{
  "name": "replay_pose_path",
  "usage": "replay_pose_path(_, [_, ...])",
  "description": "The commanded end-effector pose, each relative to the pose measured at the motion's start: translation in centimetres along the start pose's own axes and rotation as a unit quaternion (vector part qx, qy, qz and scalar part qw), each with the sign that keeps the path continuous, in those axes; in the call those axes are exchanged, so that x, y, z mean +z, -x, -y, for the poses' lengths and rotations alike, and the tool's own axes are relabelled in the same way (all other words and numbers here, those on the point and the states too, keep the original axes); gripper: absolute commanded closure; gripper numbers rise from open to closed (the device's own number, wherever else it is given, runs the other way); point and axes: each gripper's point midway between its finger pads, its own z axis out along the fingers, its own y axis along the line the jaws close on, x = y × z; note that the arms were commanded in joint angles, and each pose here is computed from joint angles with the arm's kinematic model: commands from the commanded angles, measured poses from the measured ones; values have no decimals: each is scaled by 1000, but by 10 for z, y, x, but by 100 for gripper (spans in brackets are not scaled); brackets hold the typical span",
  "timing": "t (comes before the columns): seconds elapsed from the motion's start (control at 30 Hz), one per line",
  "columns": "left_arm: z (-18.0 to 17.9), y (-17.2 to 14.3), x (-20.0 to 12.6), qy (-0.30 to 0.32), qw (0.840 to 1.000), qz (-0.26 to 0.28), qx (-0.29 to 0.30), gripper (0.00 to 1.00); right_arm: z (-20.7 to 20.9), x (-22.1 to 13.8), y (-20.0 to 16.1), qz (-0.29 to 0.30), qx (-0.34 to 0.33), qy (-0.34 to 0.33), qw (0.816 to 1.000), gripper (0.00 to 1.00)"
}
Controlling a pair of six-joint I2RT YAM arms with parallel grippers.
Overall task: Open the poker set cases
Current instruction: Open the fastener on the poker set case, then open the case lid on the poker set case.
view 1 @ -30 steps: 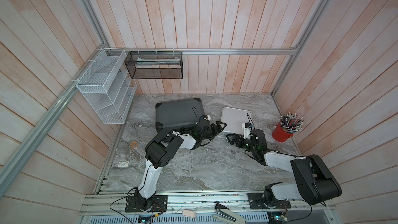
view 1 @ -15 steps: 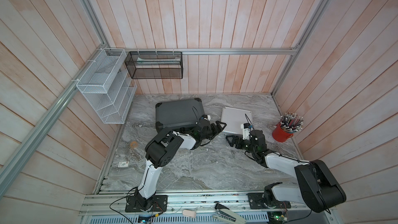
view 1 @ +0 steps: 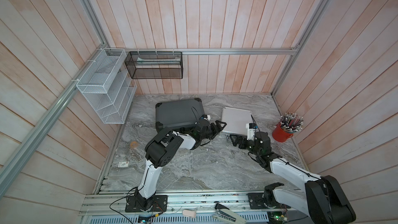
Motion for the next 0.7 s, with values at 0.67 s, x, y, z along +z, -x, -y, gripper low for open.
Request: replay_pose_path(0.67, [-4, -3, -8, 91, 991, 20, 101, 0, 93, -28, 21, 39, 121, -108, 986, 15])
